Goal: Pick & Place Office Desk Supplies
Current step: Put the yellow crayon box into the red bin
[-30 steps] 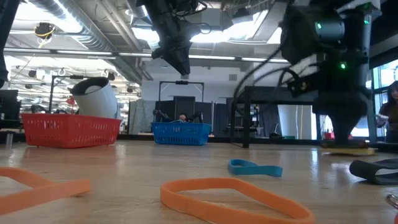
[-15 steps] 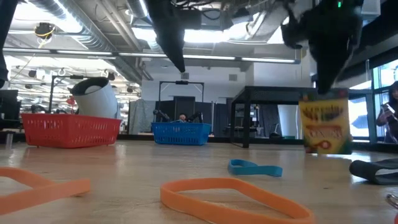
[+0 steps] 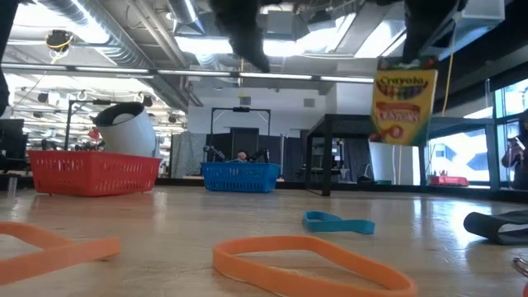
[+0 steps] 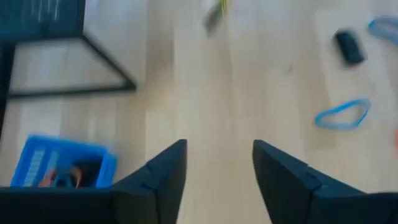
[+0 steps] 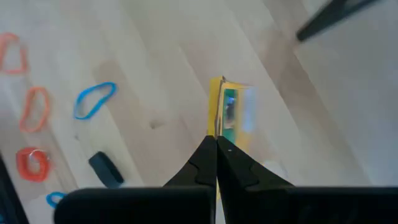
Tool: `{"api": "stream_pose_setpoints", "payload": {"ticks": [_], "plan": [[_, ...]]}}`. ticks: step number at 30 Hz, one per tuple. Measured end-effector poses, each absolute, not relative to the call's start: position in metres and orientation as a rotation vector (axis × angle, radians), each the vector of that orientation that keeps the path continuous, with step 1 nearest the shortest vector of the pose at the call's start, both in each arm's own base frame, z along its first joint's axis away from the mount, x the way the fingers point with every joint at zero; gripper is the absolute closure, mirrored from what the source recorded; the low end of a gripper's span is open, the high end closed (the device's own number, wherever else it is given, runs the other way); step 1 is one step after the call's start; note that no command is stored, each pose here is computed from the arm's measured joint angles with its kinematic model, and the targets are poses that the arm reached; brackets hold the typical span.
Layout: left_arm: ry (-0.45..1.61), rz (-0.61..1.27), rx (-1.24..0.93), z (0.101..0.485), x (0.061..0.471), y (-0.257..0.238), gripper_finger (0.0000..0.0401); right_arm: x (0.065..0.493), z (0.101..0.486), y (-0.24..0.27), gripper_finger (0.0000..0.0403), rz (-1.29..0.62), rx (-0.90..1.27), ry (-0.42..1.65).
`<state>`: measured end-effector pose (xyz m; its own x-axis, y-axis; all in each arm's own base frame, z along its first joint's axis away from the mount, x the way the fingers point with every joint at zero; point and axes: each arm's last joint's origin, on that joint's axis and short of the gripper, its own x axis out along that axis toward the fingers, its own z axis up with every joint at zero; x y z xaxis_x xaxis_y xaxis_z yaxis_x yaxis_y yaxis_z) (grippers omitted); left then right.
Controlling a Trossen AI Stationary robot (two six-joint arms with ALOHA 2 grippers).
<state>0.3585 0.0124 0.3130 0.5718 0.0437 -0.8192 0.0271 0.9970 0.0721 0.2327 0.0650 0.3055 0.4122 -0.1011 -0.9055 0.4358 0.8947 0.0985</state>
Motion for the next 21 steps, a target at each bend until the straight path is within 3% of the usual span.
{"api": "stream_pose_setpoints", "payload": {"ticks": [7,21], "plan": [[0.718,-0.032,0.104,0.329,0.376,-0.008,0.0177,0.241,0.327,0.067,0.0403,-0.209,0.232,1.002],[0.483,-0.114,0.085,0.347,0.388,-0.017,0.0176,0.249,0.364,0.069,0.0403,-0.073,0.046,0.825]]}}
